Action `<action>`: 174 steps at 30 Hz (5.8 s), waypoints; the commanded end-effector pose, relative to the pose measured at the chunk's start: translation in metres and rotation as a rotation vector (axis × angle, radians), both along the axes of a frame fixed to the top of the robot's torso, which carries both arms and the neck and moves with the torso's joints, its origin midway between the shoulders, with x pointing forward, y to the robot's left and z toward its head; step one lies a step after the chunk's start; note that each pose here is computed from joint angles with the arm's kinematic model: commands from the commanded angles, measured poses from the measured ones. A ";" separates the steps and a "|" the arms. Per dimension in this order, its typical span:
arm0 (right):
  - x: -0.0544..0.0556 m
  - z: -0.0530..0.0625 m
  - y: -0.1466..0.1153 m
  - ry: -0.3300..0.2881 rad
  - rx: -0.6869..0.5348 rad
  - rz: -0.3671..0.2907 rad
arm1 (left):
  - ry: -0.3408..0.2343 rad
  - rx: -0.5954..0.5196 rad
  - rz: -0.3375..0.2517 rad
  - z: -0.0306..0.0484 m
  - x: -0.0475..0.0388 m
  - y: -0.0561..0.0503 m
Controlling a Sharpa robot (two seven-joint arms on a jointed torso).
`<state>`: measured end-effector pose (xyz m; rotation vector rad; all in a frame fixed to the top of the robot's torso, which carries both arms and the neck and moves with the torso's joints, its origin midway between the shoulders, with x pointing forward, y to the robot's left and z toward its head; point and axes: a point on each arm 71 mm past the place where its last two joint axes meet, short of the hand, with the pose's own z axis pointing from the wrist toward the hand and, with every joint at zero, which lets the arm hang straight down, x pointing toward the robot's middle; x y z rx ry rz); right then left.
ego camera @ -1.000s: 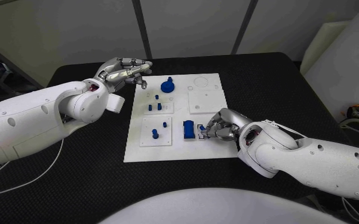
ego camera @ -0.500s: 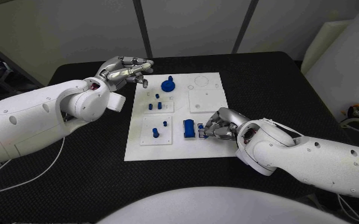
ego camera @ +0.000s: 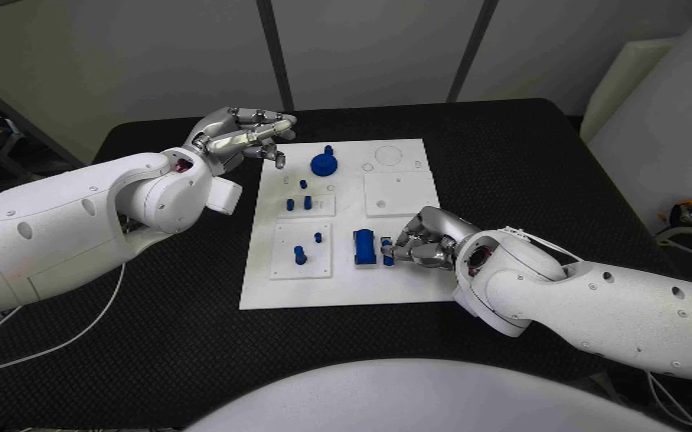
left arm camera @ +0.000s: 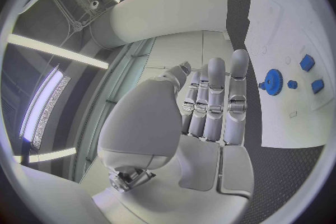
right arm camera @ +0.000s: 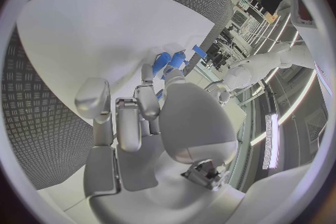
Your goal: Assemble the parts on the task board
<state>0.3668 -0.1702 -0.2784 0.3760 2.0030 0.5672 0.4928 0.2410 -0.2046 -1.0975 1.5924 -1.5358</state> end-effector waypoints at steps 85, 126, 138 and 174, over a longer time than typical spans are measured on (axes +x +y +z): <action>-0.005 0.004 -0.003 -0.026 -0.036 0.146 | 0.006 -0.005 -0.011 0.0001 0.0007 0.000; 0.011 -0.011 -0.012 -0.019 -0.098 0.100 | 0.012 -0.006 -0.016 -0.0022 0.0000 -0.001; 0.006 -0.006 -0.010 -0.030 -0.100 0.132 | 0.012 -0.005 -0.015 -0.0023 0.0001 0.000; 0.007 -0.001 -0.003 -0.108 -0.117 0.134 | 0.015 -0.006 -0.017 -0.0041 -0.0006 -0.001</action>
